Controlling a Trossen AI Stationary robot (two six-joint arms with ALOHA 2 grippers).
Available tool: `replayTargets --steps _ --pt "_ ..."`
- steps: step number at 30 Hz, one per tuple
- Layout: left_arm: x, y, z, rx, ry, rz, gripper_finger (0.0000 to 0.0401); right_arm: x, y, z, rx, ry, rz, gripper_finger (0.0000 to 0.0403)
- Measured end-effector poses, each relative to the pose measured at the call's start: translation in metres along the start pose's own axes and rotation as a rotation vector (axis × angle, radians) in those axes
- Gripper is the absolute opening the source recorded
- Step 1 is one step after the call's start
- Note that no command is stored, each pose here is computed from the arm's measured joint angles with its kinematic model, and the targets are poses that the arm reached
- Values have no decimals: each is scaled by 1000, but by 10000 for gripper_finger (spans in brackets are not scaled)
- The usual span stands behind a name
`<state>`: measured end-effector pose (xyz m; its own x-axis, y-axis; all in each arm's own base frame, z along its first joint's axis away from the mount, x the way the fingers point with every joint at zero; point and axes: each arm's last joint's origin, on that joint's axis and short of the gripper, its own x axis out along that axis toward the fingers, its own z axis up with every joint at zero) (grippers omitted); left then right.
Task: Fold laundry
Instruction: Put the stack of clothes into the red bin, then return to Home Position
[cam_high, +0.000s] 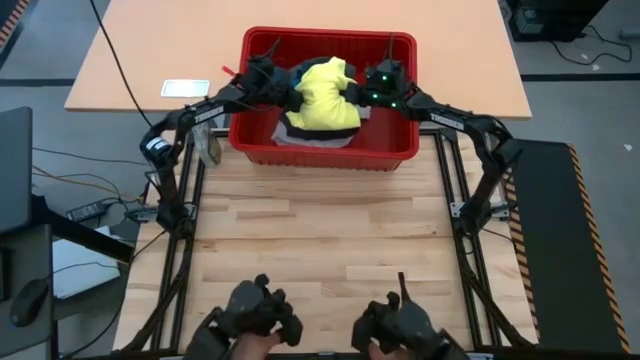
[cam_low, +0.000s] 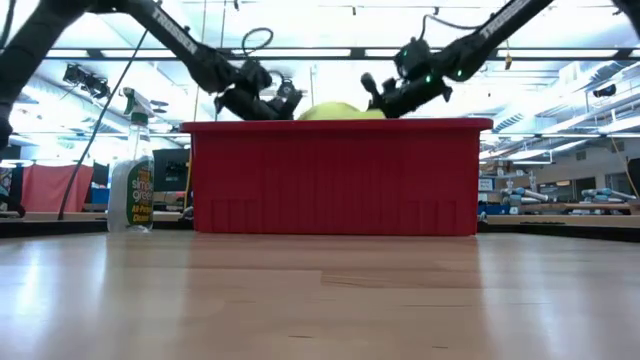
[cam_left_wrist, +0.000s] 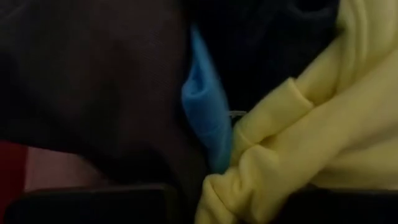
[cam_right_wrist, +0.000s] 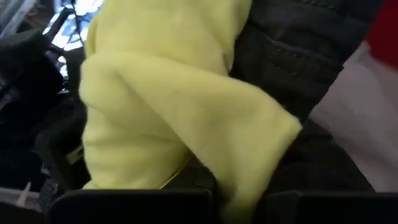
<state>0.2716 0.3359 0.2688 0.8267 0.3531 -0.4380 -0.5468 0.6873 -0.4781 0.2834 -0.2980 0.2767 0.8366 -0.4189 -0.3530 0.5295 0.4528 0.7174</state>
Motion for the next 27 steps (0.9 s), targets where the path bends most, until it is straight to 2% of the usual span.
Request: replayTargets --steps 3,4,8,12,15,17,22,27 --pt "13 18 -14 -27 75 30 90 15 -23 -8 88 63 -55 34" --pt "17 22 -18 -41 99 39 103 19 -31 -11 102 86 -66 46" --pt "16 29 -20 -50 116 53 200 20 -44 -11 86 115 -86 125" --pt "-1 23 -9 11 88 56 287 5 -38 -3 61 69 -154 205" --pt "-27 7 6 47 41 47 323 -18 -20 8 8 25 -144 242" --pt "-47 -6 14 56 23 45 336 -35 -6 13 -39 0 -144 253" --pt "-104 -50 30 116 -58 22 341 -81 35 20 -183 -79 -112 251" --pt "-153 -96 31 190 -147 84 338 -124 64 20 -298 -123 -85 243"
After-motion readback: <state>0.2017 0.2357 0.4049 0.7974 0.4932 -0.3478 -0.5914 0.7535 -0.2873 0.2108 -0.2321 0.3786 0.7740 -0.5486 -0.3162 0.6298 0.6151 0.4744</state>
